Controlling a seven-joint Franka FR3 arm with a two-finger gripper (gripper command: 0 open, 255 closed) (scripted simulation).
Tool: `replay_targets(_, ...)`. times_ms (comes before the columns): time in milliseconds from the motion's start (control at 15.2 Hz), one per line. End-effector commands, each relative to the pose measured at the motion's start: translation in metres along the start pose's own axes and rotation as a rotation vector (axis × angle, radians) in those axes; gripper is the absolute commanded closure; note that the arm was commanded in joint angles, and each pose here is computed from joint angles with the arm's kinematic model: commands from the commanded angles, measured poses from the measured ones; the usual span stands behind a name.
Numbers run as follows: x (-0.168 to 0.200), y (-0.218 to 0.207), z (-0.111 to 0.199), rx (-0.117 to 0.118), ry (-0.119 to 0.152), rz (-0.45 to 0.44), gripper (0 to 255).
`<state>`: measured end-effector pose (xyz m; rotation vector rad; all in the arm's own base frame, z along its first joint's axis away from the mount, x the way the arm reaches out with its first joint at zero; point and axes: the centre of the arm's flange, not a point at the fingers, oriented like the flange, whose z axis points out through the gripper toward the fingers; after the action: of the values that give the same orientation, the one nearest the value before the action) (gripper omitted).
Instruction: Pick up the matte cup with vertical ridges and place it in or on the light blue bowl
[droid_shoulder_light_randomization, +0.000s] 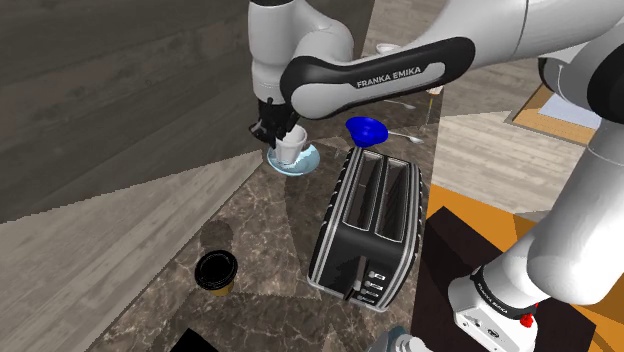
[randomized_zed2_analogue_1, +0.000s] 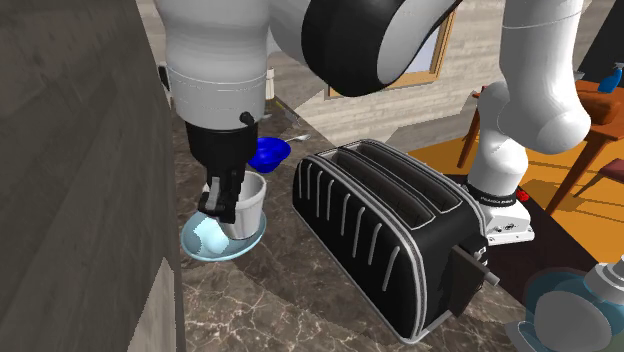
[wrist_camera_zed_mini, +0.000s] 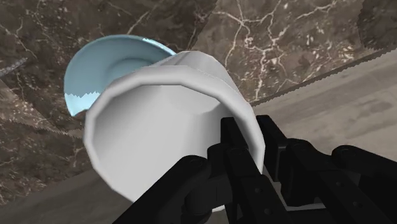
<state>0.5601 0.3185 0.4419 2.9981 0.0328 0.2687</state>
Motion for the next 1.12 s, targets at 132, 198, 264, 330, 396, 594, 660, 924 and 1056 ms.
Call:
replay_targets(132,0.035,0.038,0.001,0.0,0.0,-0.001,255)
replay_targets(198,0.044,0.048,0.0,0.0,0.0,-0.001,255)
replay_targets(264,0.053,0.058,0.0,0.0,0.0,-0.001,255)
replay_targets(330,0.062,0.067,0.0,0.0,0.0,-0.001,255)
replay_targets(396,0.071,0.077,0.0,0.0,0.0,-0.001,255)
replay_targets(594,0.076,0.083,0.01,0.0,0.0,-0.001,255)
replay_targets(660,0.075,0.082,0.015,0.0,0.0,-0.001,255)
replay_targets(924,0.071,0.079,0.036,0.0,0.0,-0.001,255)
replay_targets(1056,0.07,0.078,0.046,0.0,0.0,-0.001,255)
